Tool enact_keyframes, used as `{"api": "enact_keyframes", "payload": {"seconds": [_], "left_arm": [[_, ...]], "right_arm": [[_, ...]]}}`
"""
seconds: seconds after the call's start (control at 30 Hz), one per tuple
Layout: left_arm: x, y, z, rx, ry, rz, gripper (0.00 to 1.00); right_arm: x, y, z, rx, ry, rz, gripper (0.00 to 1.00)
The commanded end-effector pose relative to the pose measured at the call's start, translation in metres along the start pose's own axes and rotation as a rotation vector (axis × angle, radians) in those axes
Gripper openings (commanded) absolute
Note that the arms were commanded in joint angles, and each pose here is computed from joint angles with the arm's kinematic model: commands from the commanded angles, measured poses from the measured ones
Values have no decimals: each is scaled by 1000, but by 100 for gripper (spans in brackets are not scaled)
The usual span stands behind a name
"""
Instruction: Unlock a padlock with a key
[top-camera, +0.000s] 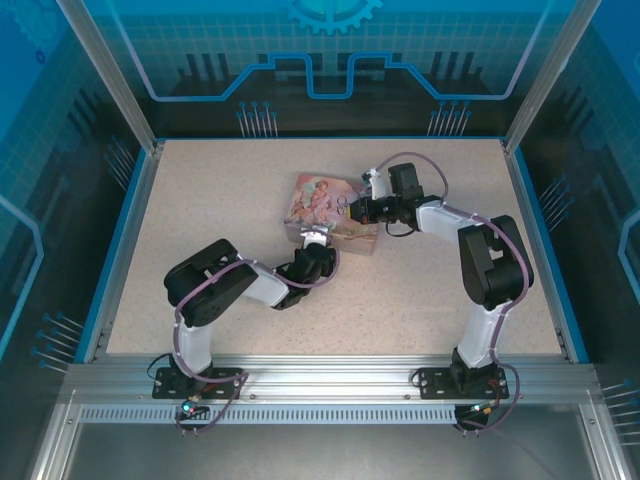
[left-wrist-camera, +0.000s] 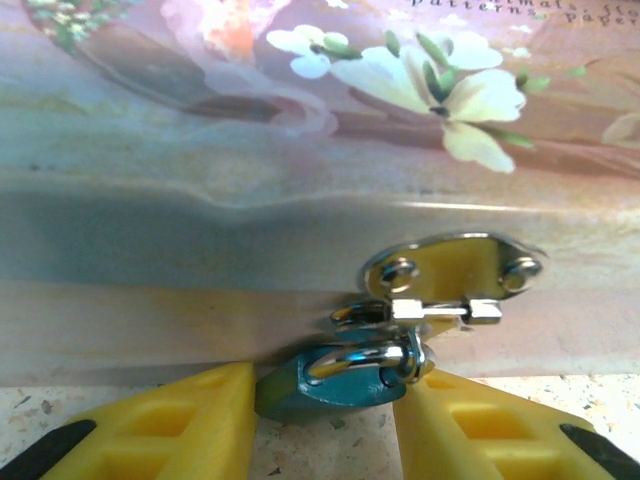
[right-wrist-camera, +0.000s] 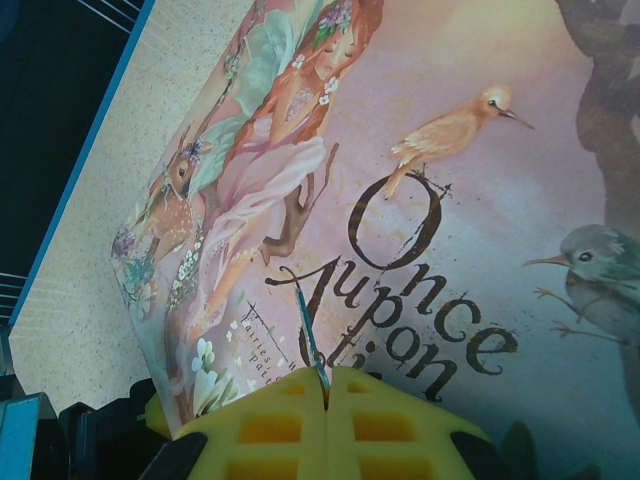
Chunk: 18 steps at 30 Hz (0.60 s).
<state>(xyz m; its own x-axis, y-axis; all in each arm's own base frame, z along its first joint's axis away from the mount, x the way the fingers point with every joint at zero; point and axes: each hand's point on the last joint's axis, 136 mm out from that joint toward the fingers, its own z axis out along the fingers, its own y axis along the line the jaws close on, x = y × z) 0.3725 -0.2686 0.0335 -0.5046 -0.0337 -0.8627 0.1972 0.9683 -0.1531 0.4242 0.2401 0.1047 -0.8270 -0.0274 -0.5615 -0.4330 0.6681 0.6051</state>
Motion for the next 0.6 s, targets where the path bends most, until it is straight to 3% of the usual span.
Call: {"api": "enact_keyframes", "payload": {"seconds": [0.0, 0.57], "left_arm": [[-30, -17, -4, 38, -47, -25, 40], [-28, -16, -8, 12, 10, -62, 32]], "right_arm": [[29, -16, 3, 53, 90, 65, 0], [-2, 6, -19, 57, 25, 20, 0]]}}
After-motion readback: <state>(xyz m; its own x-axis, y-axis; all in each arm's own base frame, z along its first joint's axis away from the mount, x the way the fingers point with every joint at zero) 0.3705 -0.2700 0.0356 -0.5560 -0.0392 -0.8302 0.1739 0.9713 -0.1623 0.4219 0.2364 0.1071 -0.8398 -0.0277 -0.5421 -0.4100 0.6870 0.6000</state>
